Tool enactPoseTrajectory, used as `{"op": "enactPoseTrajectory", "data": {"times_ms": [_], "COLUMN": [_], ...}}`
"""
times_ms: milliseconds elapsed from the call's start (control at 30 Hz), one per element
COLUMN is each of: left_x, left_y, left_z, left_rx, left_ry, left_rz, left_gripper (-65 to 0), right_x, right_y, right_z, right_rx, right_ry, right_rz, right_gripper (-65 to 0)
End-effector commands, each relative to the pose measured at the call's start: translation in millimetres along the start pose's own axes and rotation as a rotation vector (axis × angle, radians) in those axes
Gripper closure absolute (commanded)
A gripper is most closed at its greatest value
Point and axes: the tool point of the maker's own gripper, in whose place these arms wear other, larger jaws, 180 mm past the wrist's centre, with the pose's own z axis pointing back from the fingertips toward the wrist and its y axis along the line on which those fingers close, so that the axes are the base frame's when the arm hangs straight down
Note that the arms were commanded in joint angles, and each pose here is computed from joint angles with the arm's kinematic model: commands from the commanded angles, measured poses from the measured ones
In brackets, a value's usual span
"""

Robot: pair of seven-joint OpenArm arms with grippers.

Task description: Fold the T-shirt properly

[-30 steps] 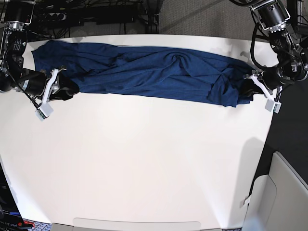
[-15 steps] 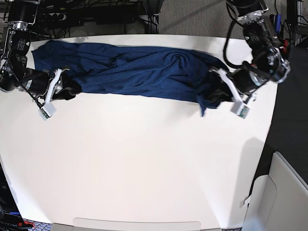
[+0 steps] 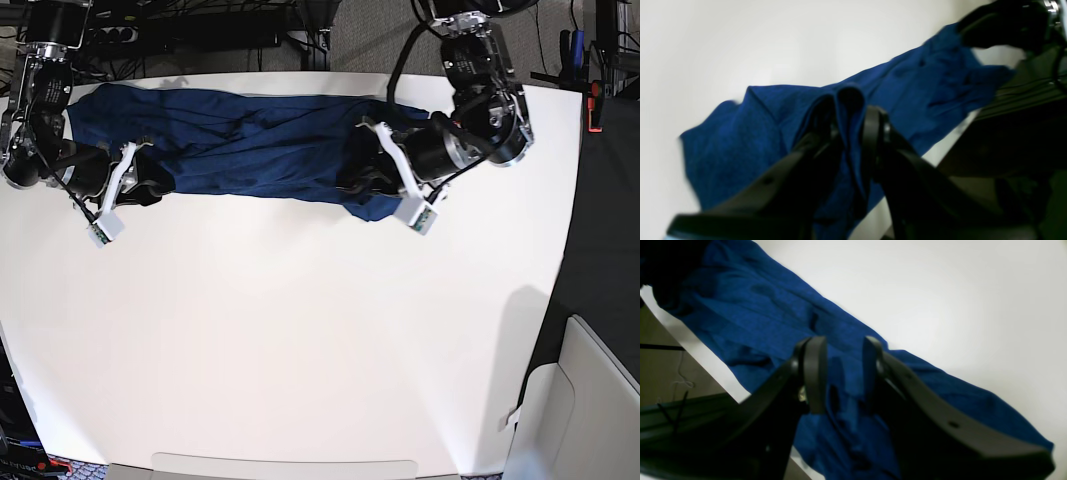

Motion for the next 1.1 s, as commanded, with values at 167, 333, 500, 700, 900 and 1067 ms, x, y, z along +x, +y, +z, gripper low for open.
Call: {"op": "enactPoseTrajectory", "data": {"times_ms": [167,333,500,700,900,1067], "left_x": [23.2,30.3,24.2,22.1,21.3,19.1], "left_y": [-39.6,-56.2,-61.7,-69.1,-80.6,-92.9], "left_z": [-18.0,-27.5,-39.4,-49.3,-53.7,-57.8], "left_rx": [-0.114,-0.166,-0.207,-0.25,-0.282,-0.313], "left_ry": [-0.061,-0.058,-0.03,-0.014,-0.001,0.016], "left_rz": [-0.041,-0.08,-0.066,-0.062,-0.084,-0.11], "left_gripper": [-5.4,-5.4,-5.4,-5.4,-6.2,-15.9], "right_x": [14.8,14.8,15.2,15.5,18.5,21.3], "right_y": [-2.4,-2.4,-0.4,1.0,3.1,2.2], "right_z": [6.9,6.9,5.0,3.7,1.6,1.9], "right_rx": [-0.006,-0.006,0.0,0.004,0.01,0.008], "right_ry": [-0.045,-0.045,-0.051,-0.054,-0.066,-0.071], "right_rz": [0.026,0.026,0.021,0.018,0.016,0.019], "right_gripper": [-16.3,-16.3,-16.3,-16.3,-16.3,-16.3]}}
